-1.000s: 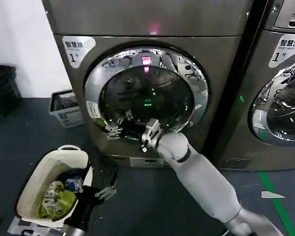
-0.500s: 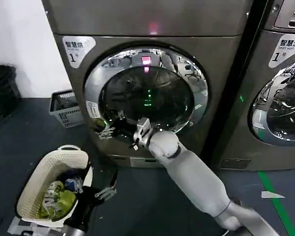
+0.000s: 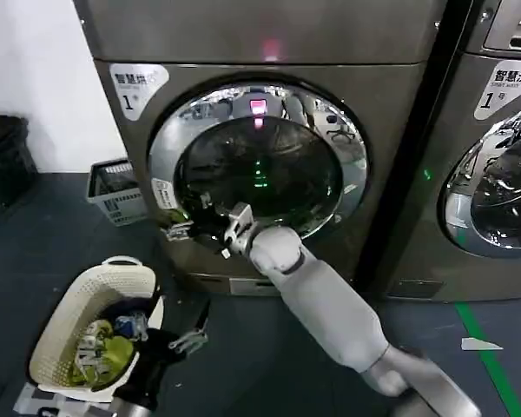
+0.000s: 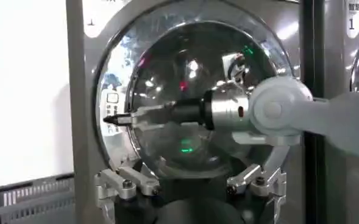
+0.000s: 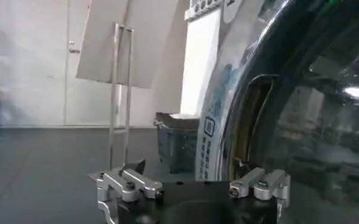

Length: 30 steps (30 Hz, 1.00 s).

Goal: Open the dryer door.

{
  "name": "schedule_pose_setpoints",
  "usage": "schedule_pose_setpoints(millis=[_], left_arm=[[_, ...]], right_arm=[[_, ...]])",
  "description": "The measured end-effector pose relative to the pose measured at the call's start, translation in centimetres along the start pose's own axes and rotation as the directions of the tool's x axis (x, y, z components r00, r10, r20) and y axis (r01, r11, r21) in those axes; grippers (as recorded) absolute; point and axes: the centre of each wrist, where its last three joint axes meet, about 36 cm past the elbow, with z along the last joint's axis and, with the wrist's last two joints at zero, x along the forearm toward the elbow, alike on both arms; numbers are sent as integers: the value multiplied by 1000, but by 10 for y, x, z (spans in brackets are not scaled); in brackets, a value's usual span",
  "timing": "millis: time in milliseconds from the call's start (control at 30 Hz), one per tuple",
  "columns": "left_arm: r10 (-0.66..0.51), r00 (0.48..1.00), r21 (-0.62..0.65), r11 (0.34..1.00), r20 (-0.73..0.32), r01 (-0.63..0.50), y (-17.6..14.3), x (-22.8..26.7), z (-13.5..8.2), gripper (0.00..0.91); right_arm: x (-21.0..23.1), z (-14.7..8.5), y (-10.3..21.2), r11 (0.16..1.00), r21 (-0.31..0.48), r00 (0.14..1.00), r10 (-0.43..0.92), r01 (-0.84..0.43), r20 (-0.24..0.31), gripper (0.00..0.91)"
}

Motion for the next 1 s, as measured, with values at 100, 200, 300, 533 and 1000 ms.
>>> schedule_pose_setpoints(millis=[100, 200, 300, 533, 1000], left_arm=[[1, 1000, -1, 1000, -1, -1, 0, 0, 0, 907], [1, 1000, -1, 1000, -5, -1, -1, 1, 0, 907], [1, 1000, -1, 1000, -5, -1, -1, 2, 0, 907], [2, 1000, -2, 1000, -6, -2, -3, 2, 0, 907], [13, 1000, -11, 1000, -12, -13, -1, 3, 0, 907]], right_arm=[[-6, 0, 1, 1000, -6, 1000, 8, -8, -1, 907], [-12, -1, 3, 1000, -7, 1000, 8, -8, -2, 907], [-18, -2, 6, 1000, -9, 1000, 3, -3, -4, 907], [-27, -1, 11, 1000, -13, 1000, -6, 5, -15, 907], [-15, -7, 12, 988, -89, 992, -125, 126, 15, 907]])
